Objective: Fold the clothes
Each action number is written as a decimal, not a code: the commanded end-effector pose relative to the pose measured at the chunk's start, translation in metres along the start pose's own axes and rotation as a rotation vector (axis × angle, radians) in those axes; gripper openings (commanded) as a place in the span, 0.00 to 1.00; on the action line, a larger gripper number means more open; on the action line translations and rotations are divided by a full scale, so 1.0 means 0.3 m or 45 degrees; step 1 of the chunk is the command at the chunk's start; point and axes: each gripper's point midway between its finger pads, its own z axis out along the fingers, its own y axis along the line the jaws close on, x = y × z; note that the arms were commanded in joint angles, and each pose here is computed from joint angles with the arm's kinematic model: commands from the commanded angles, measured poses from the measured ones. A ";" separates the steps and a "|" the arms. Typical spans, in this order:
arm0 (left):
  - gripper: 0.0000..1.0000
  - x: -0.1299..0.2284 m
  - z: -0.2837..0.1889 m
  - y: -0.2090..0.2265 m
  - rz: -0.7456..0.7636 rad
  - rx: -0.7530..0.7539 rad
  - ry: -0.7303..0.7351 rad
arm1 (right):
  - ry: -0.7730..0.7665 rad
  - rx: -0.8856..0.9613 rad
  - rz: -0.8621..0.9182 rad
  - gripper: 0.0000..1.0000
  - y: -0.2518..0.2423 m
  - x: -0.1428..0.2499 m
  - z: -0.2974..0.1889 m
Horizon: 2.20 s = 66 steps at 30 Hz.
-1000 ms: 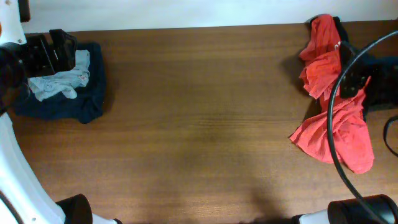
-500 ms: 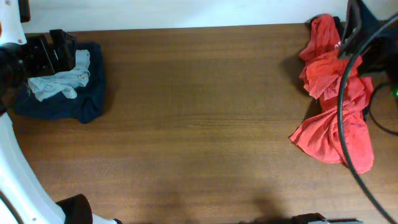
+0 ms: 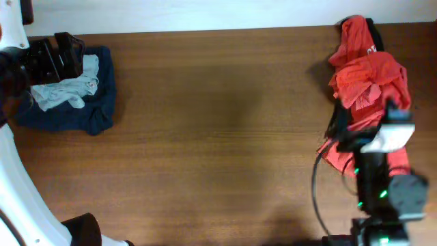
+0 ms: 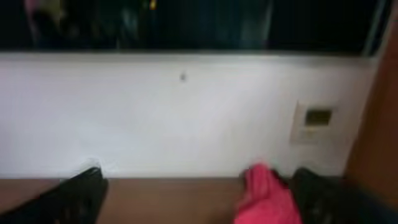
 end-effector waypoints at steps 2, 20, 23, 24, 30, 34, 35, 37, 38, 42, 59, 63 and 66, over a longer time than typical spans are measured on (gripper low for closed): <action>0.99 0.001 0.005 -0.003 0.022 0.013 0.004 | 0.016 0.030 0.000 0.98 -0.018 0.234 -0.079; 0.99 0.001 0.005 -0.003 0.022 0.013 0.004 | 0.294 0.043 0.005 0.98 -0.024 0.638 -0.185; 0.99 0.001 0.005 -0.003 0.022 0.013 0.004 | 0.335 0.034 0.007 0.98 -0.019 0.663 -0.189; 0.99 0.001 0.005 -0.003 0.022 0.013 0.004 | 0.340 0.034 0.006 0.98 -0.020 0.666 -0.189; 0.99 0.001 0.005 -0.003 0.022 0.013 0.005 | 0.347 0.034 0.006 0.98 -0.020 0.670 -0.189; 0.99 0.001 0.005 -0.003 0.022 0.013 0.004 | 0.347 0.034 0.006 0.98 -0.020 0.670 -0.189; 0.99 0.001 0.005 -0.003 0.022 0.013 0.005 | 0.347 0.034 0.006 0.98 -0.020 0.670 -0.189; 0.99 0.001 0.005 -0.003 0.022 0.013 0.005 | 0.347 0.034 0.006 0.98 -0.020 0.670 -0.189; 0.99 0.001 0.005 -0.003 0.022 0.013 0.004 | 0.347 0.034 0.006 0.98 -0.020 0.670 -0.189; 0.99 0.001 0.005 -0.003 0.022 0.013 0.005 | 0.347 0.034 0.006 0.99 -0.020 0.670 -0.189; 0.99 -0.020 0.001 0.021 0.037 -0.045 -0.028 | 0.347 0.034 0.006 0.98 -0.020 0.670 -0.189; 0.99 -0.074 -0.018 -0.024 0.094 -0.021 -0.126 | 0.347 0.034 0.006 0.98 -0.020 0.670 -0.189; 0.99 -0.106 -0.036 -0.088 0.166 0.016 -0.205 | 0.347 0.034 0.006 0.98 -0.020 0.670 -0.189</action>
